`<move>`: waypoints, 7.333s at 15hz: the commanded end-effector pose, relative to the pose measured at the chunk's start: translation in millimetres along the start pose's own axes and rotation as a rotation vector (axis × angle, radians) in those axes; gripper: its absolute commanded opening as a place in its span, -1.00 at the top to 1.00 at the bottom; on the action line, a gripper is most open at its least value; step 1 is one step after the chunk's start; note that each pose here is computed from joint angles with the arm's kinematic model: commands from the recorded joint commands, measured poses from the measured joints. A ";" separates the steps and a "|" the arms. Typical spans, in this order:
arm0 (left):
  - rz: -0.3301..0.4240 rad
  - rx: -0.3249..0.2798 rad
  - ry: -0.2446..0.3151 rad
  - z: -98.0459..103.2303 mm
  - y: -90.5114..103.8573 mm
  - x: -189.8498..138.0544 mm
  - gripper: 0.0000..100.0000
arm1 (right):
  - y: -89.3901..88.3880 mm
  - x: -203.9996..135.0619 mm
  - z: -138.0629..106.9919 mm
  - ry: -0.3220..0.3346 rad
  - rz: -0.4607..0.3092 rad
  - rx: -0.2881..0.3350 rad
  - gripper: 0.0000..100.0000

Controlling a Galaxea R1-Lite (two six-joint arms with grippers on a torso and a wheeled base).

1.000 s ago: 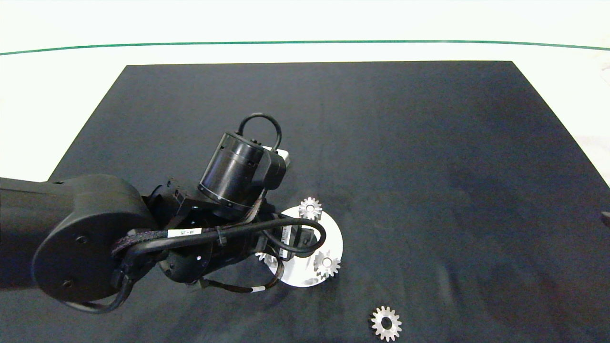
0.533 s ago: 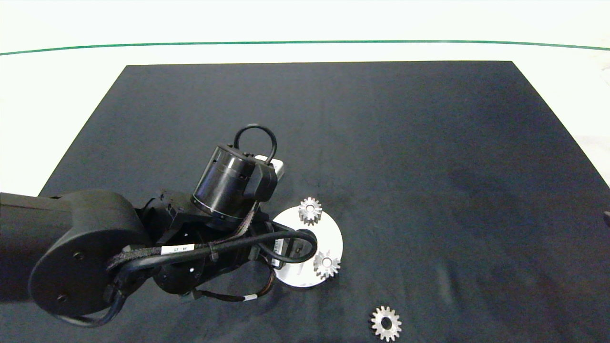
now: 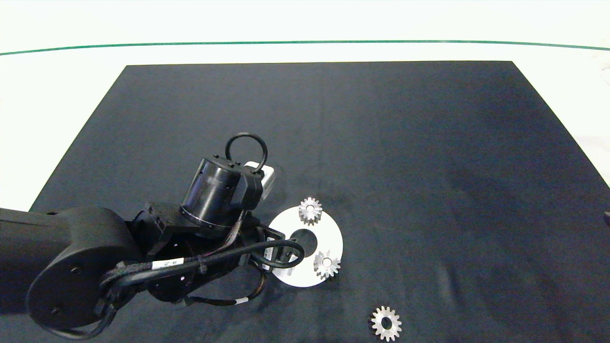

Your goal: Remove an incorrectly installed larger gear and replace it with the correct smaller gear

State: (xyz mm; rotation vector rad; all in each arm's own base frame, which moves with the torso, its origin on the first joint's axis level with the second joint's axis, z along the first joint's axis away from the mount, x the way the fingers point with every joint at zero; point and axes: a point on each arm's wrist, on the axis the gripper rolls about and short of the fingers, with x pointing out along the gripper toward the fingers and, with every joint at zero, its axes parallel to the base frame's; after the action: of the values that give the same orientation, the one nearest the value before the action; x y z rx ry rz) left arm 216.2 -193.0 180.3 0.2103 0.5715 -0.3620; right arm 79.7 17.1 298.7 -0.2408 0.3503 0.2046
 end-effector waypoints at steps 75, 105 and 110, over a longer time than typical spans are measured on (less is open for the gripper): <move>-0.064 0.031 0.008 -14.8 -2.1 -2.5 1.00 | -0.2 -0.6 0.2 -0.005 -0.002 0.000 -1.00; -0.099 -0.019 -0.245 17.7 18.8 -75.7 -1.00 | -4.5 19.7 6.0 -0.046 -0.047 0.025 -1.00; -0.134 -0.043 -0.263 19.7 5.8 -63.0 -1.00 | -2.9 18.7 1.0 -0.055 -0.041 0.019 -1.00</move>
State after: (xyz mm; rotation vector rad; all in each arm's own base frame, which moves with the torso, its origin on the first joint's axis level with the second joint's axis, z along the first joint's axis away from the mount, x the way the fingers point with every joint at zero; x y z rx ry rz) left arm 176.1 -170.4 239.1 0.0701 0.3131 -0.4945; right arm 99.3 17.6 295.2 -0.2206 0.2902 0.1648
